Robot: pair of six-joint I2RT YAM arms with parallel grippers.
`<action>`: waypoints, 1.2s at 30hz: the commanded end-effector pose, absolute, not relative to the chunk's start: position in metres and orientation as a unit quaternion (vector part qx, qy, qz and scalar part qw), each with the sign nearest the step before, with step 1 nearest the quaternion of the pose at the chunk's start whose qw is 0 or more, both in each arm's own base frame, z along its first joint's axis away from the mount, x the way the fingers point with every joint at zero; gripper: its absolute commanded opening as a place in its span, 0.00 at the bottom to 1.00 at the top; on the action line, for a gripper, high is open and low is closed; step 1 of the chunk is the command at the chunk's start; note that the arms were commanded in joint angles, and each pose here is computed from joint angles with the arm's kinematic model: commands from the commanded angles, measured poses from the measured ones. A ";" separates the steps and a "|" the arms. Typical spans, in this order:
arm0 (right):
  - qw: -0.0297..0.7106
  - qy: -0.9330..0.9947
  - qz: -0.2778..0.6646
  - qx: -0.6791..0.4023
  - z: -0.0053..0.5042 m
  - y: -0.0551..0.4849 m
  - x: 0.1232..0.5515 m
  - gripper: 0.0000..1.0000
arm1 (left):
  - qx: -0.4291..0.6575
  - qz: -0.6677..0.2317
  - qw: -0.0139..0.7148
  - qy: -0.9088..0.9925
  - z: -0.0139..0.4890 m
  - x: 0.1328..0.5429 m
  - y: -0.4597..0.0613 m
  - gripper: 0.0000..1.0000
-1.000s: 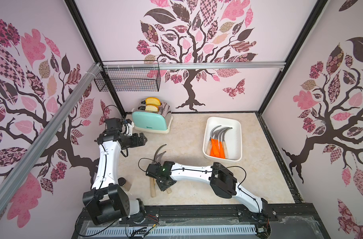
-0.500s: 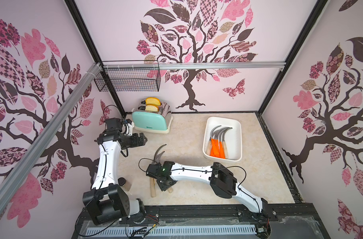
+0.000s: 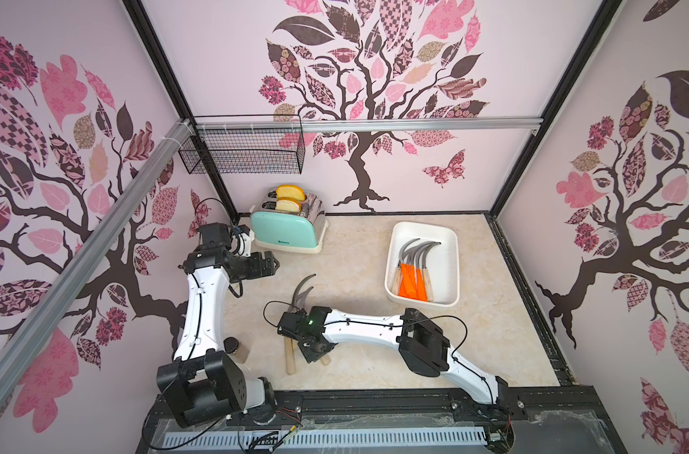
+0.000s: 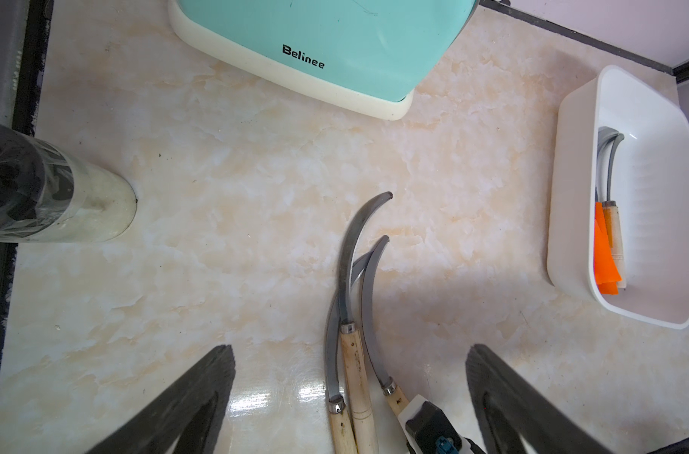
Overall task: Put small sickles into storage boxes
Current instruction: Pick up the sickle at the center of the board.
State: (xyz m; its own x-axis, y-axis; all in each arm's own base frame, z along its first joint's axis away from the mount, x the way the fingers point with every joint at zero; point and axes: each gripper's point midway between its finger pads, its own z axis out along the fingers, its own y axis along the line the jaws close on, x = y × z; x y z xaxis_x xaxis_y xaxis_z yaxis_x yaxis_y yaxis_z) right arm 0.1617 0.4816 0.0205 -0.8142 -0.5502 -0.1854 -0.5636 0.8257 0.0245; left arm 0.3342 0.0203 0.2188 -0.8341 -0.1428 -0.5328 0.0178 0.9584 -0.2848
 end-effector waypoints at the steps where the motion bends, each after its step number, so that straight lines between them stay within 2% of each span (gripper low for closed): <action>1: 0.077 0.952 0.013 -0.297 0.009 0.473 0.159 0.24 | -0.024 -0.141 0.299 0.943 0.230 0.336 0.020 0.96; 17: 0.095 0.950 -0.003 -0.296 0.018 0.463 0.168 0.15 | -0.021 -0.141 0.305 0.942 0.234 0.337 0.020 0.96; 36: 0.116 0.949 -0.018 -0.292 0.033 0.447 0.180 0.09 | -0.025 -0.141 0.311 0.939 0.237 0.342 0.021 0.96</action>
State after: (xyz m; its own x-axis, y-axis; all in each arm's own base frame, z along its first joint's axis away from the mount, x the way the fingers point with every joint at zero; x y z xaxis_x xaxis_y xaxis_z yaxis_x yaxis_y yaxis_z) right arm 0.1729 0.4600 0.0204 -0.8052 -0.5583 -0.2002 -0.5589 0.8272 -0.0590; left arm 0.3374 0.0202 0.2268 -0.8227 -0.1403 -0.5509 0.0268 0.9584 -0.2841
